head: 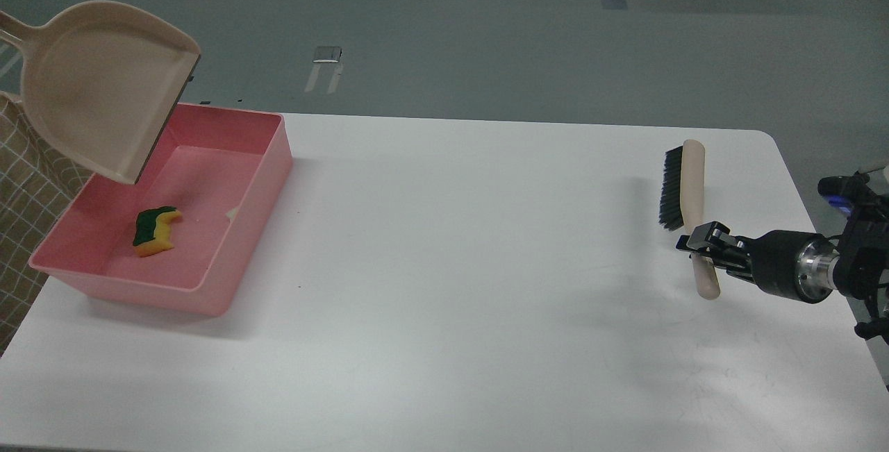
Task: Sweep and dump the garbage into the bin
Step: 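Tilt the dustpan with the left gripper to dump the sponge into the bin, then lower the dustpan back onto the table beside the bin with the left gripper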
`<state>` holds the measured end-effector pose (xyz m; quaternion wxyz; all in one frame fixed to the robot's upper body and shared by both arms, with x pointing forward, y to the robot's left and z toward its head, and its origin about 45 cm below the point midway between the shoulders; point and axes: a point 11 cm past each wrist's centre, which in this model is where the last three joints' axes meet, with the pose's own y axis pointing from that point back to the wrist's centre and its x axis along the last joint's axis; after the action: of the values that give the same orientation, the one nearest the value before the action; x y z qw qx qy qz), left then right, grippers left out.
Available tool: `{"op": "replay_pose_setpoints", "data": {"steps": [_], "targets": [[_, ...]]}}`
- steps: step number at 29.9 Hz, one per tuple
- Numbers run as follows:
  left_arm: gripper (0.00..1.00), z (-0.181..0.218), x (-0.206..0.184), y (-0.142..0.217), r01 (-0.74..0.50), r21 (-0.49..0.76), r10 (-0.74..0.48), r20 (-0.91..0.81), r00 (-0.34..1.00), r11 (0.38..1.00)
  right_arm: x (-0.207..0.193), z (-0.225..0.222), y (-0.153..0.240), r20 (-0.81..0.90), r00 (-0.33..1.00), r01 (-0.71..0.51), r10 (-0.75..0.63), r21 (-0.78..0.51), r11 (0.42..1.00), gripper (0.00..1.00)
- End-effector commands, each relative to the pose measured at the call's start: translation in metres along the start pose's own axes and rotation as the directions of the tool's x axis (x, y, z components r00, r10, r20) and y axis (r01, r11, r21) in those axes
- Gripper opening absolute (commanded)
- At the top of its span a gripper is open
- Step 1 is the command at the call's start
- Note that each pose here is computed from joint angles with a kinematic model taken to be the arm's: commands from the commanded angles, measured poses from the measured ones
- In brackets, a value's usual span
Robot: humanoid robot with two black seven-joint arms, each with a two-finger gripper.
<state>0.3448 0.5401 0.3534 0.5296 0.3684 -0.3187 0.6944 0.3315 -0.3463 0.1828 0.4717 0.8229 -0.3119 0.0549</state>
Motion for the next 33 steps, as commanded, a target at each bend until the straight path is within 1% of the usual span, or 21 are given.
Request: {"op": "replay_pose_setpoints", "data": {"steps": [1, 8, 10, 15, 21, 23, 25, 27, 29, 31, 33], "targets": [[0.14, 0.002, 0.001, -0.001, -0.007, -0.004, 0.007, -0.005, 1.000, 1.000, 0.000, 0.000, 0.000, 0.000, 1.000, 0.000, 0.000, 0.000, 1.000, 0.00], [0.14, 0.013, 0.005, -0.007, 0.025, -0.012, -0.026, -0.067, 0.997, 1.000, 0.000, -0.001, 0.000, 0.000, 1.000, 0.001, -0.001, 0.004, 1.000, 0.00], [0.14, 0.019, 0.011, -0.010, 0.034, -0.009, -0.035, -0.128, 0.991, 0.999, 0.000, -0.001, 0.000, 0.000, 1.000, 0.001, -0.001, 0.004, 1.000, 0.00], [0.14, 0.030, 0.019, -0.018, 0.125, 0.024, -0.113, -0.282, 0.953, 0.992, 0.001, -0.002, 0.000, -0.001, 1.000, -0.002, 0.002, 0.005, 1.000, 0.00], [0.14, 0.042, 0.018, -0.020, 0.192, 0.024, -0.168, -0.391, 0.905, 0.981, 0.002, -0.003, 0.001, -0.003, 1.000, -0.003, 0.003, 0.008, 1.000, 0.00], [0.14, 0.044, 0.010, -0.019, 0.242, 0.054, -0.192, -0.452, 0.871, 0.969, 0.003, -0.004, 0.001, -0.003, 1.000, -0.007, 0.007, 0.010, 1.000, 0.00], [0.14, 0.050, 0.003, -0.018, 0.265, 0.053, -0.209, -0.472, 0.856, 0.963, 0.003, -0.004, 0.001, -0.003, 1.000, -0.007, 0.007, 0.010, 1.000, 0.00], [0.14, 0.062, -0.010, -0.017, 0.301, 0.035, -0.247, -0.485, 0.839, 0.953, 0.004, -0.005, 0.001, -0.005, 1.000, -0.009, 0.009, 0.012, 1.000, 0.00], [0.14, 0.075, -0.033, -0.013, 0.367, 0.030, -0.303, -0.504, 0.809, 0.930, 0.004, -0.005, 0.001, -0.005, 1.000, -0.009, 0.009, 0.012, 1.000, 0.00], [0.14, 0.083, -0.049, -0.009, 0.409, 0.047, -0.328, -0.518, 0.790, 0.911, 0.004, -0.005, 0.001, -0.005, 1.000, -0.009, 0.009, 0.012, 1.000, 0.00], [0.14, 0.089, -0.057, -0.007, 0.424, 0.052, -0.336, -0.527, 0.781, 0.904, 0.004, -0.006, 0.001, -0.006, 1.000, -0.010, 0.010, 0.013, 1.000, 0.00]]}}
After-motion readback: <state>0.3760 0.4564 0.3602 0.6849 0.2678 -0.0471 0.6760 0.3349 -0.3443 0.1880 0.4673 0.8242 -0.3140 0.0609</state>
